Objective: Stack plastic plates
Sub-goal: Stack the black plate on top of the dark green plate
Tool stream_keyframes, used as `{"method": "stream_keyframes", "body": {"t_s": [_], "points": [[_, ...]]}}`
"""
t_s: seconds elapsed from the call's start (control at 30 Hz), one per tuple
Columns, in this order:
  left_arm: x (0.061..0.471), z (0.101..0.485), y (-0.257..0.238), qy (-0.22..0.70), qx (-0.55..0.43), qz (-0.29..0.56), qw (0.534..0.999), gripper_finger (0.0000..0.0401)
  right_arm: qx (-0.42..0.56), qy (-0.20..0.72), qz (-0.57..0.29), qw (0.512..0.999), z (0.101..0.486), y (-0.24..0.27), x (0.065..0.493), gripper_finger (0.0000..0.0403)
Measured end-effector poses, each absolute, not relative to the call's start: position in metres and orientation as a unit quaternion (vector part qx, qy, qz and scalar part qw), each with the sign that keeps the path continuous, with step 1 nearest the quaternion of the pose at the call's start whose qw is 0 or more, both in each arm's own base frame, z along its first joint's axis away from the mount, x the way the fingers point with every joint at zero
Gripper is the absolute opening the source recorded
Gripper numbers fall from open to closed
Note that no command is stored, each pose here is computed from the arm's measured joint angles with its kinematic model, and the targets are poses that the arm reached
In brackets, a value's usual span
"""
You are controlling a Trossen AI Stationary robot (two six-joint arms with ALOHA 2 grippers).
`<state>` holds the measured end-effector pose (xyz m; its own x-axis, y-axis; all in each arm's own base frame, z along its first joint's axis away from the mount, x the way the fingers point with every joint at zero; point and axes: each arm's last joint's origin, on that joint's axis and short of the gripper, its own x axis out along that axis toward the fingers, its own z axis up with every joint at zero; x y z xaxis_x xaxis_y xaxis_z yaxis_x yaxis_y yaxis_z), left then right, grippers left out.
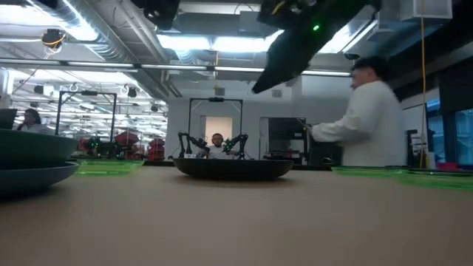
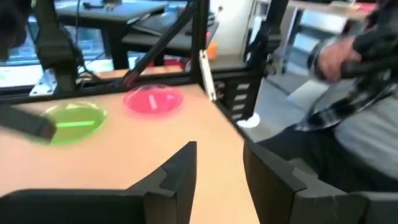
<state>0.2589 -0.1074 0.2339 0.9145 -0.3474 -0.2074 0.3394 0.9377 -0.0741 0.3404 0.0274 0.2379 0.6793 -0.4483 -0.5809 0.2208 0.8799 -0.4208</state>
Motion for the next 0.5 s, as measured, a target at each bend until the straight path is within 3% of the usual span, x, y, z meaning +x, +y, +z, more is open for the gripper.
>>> {"method": "stream_keyframes", "body": {"t_s": [0.17,0.33,0.5], "points": [[0.25,0.237,-0.102,0.12,0.001,-0.01,0.993,0.0125,-0.137,0.401,-0.127,0.897,0.23,0.047,0.319,0.0159],[0.24,0.24,-0.098,0.113,0.024,0.143,0.983,0.0125,-0.144,0.406,-0.063,0.9,0.195,0.077,0.299,0.0159],[0.244,0.235,-0.096,0.122,0.028,0.153,0.98,0.0125,-0.13,0.305,-0.043,0.942,0.163,0.081,0.286,0.0159]]}}
